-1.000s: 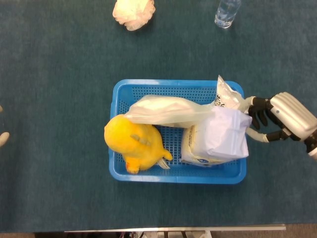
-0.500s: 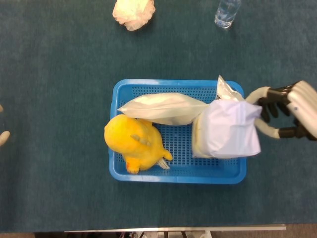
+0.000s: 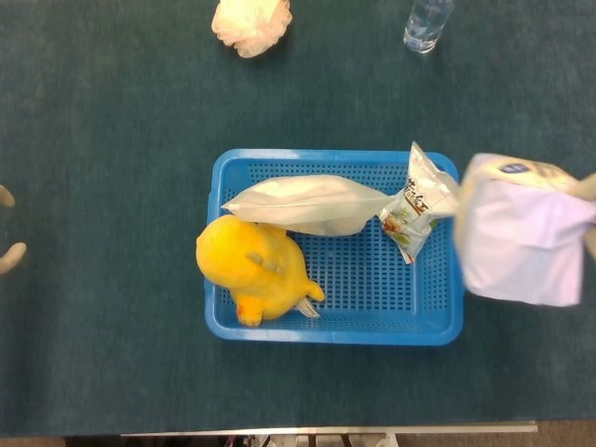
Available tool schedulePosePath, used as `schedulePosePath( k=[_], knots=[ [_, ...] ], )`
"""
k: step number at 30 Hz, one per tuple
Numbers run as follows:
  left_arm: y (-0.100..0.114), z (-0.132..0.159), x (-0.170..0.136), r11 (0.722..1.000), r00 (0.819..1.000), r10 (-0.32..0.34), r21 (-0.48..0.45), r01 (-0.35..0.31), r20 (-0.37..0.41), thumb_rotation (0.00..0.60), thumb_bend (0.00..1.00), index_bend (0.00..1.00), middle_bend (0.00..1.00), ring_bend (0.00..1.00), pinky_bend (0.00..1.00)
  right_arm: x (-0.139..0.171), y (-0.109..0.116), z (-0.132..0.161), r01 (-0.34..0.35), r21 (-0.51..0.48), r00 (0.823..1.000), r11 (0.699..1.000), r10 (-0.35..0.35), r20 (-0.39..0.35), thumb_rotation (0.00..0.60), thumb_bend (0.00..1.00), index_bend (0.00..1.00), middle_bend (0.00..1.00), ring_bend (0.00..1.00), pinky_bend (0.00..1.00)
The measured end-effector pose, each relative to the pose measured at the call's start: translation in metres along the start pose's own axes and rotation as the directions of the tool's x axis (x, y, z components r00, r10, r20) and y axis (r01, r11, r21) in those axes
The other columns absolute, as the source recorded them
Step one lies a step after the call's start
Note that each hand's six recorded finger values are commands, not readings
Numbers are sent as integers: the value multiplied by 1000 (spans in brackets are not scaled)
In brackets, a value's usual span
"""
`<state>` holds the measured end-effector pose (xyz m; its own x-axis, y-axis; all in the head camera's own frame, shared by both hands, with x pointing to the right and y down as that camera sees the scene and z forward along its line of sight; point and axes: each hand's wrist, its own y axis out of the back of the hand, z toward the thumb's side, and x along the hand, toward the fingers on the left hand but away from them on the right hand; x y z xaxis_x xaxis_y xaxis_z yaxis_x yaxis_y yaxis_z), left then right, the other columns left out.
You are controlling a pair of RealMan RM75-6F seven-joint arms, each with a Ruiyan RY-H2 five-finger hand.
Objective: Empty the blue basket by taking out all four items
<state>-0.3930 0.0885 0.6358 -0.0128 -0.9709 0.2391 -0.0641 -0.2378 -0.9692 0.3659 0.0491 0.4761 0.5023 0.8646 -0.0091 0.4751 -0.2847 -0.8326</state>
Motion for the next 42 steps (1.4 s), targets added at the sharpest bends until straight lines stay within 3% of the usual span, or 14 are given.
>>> schedulePosePath(
  k=[6, 11, 13, 16, 19, 21, 27, 33, 38, 42],
  knots=[
    [-1, 4, 1, 1000, 1000, -5, 2, 5, 6, 600, 105, 444, 419, 286, 475, 23, 9, -8, 0, 57, 997, 998, -4, 79, 600, 472, 715, 768, 737, 829],
    [-2, 6, 2, 1000, 1000, -14, 4, 14, 8, 600, 105, 444, 419, 286, 475, 54, 8, -29, -72, 105, 975, 992, 47, 219, 600, 408, 706, 741, 728, 828],
    [-3, 7, 3, 1000, 1000, -15, 4, 15, 11, 600, 104, 444, 419, 286, 475, 62, 3, -37, -121, 113, 961, 986, 88, 261, 600, 330, 625, 702, 699, 814],
    [-3, 8, 3, 1000, 1000, -18, 6, 18, 13, 600, 105, 444, 420, 286, 475, 73, -3, -47, -203, 117, 935, 972, 157, 318, 600, 62, 341, 571, 607, 742],
    [-3, 8, 4, 1000, 1000, -18, 6, 18, 13, 600, 105, 444, 420, 287, 475, 82, -4, -54, -271, 118, 907, 955, 212, 364, 600, 0, 228, 460, 542, 715],
    [-3, 8, 4, 1000, 1000, -18, 5, 18, 14, 600, 105, 444, 419, 286, 476, 83, -3, -57, -284, 122, 899, 951, 220, 378, 600, 0, 193, 391, 494, 714],
    [-4, 7, 3, 1000, 1000, -18, 1, 18, 11, 600, 105, 444, 419, 286, 475, 76, -2, -60, -254, 146, 911, 956, 185, 369, 600, 0, 186, 295, 407, 711],
    [-5, 6, 3, 1000, 1000, -18, -3, 18, 10, 600, 105, 444, 419, 286, 475, 63, -4, -62, -207, 213, 935, 955, 128, 330, 600, 0, 186, 292, 344, 651],
    [-6, 5, 2, 1000, 1000, -20, -7, 20, 7, 600, 104, 444, 419, 286, 476, 35, -13, -63, -137, 282, 966, 949, 65, 249, 600, 0, 186, 292, 329, 634],
    [-7, 2, 1, 1000, 1000, -21, -12, 21, 0, 600, 104, 444, 420, 286, 476, 16, -22, -66, -133, 317, 975, 939, 66, 213, 600, 0, 186, 292, 318, 629]
  ],
)
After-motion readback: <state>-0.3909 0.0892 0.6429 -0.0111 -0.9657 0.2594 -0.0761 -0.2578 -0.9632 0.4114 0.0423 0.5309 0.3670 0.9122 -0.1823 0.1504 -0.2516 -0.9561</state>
